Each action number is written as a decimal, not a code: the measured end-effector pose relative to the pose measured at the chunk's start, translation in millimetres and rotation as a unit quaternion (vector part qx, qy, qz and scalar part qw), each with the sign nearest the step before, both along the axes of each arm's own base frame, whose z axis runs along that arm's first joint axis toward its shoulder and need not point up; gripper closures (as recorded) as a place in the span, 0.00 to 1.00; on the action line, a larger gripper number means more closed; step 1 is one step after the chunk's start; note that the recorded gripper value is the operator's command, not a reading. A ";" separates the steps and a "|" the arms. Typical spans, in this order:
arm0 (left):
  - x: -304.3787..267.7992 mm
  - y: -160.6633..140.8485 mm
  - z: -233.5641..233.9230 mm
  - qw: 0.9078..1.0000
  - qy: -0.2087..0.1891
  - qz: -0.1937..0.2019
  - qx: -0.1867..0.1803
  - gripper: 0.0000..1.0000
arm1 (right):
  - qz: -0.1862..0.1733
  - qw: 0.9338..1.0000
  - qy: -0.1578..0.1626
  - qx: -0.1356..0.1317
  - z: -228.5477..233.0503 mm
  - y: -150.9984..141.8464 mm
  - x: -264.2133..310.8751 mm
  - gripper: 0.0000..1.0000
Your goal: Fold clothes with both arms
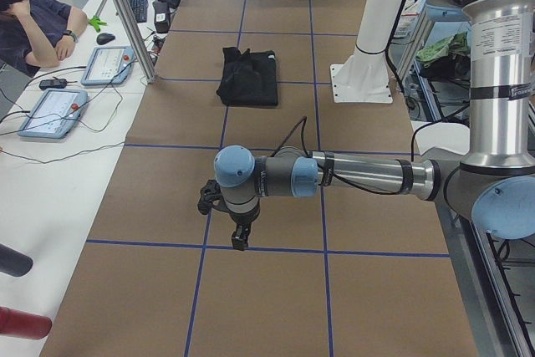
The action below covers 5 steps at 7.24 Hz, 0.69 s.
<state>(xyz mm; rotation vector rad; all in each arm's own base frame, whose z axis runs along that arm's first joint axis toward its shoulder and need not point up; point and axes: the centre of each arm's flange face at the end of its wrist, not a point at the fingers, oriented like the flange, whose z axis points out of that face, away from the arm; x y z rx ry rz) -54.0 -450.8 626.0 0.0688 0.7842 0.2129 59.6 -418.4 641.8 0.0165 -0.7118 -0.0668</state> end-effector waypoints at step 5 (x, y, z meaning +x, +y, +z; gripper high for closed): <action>-3.6 4.4 -12.1 1.000 -0.015 0.000 0.016 0.00 | 0.001 1.000 0.000 0.001 -1.6 0.0 0.0 0.00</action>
